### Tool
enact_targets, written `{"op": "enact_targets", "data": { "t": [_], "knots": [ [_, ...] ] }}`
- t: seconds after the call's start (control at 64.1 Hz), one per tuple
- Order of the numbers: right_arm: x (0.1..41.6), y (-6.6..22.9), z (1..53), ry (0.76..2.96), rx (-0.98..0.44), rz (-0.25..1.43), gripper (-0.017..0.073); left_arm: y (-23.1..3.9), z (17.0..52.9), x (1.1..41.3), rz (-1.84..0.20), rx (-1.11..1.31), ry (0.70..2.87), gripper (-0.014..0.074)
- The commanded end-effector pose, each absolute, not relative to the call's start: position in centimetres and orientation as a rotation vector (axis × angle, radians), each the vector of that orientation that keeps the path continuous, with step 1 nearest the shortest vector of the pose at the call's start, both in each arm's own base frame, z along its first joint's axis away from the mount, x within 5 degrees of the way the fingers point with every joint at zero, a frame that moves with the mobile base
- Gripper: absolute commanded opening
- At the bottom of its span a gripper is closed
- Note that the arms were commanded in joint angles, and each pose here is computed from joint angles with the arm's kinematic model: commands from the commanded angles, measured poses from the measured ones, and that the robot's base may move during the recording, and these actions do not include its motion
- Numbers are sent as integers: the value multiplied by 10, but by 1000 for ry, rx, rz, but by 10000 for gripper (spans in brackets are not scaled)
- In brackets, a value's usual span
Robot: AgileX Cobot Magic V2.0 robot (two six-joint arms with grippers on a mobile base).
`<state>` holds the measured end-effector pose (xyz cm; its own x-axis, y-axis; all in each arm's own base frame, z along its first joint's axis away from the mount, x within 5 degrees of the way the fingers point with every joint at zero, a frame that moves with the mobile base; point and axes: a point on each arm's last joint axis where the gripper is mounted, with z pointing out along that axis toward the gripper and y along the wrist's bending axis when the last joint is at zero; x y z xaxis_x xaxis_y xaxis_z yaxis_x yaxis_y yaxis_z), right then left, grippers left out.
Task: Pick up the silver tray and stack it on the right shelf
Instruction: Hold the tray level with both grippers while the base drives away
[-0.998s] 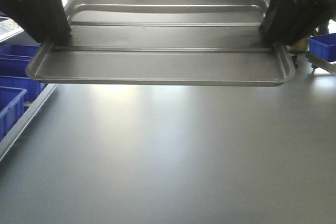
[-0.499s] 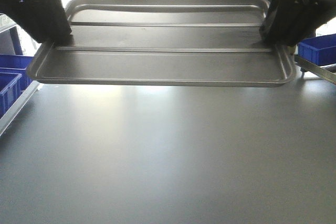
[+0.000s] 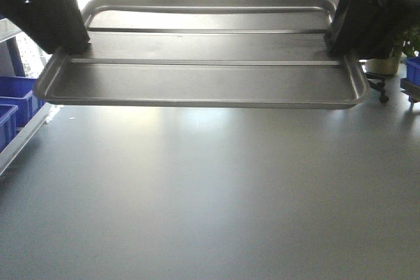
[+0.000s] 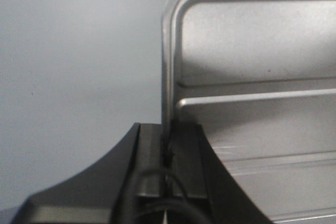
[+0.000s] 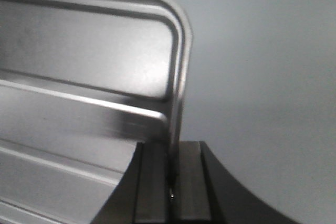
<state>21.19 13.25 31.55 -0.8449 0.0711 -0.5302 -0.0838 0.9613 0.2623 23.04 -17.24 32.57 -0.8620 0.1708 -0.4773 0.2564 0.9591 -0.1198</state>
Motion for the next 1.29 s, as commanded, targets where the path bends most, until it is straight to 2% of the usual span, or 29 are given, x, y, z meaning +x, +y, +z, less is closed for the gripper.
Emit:
{"op": "enact_targets", "data": {
  "t": [0.0,1.279],
  "knots": [
    [213,130,336,2438,-44,389,56,-168,345,227,-249,324,2554,-93],
    [213,130,336,2443,-44,387,56,-171,342,228,-272,316,2577,-93]
  ]
}}
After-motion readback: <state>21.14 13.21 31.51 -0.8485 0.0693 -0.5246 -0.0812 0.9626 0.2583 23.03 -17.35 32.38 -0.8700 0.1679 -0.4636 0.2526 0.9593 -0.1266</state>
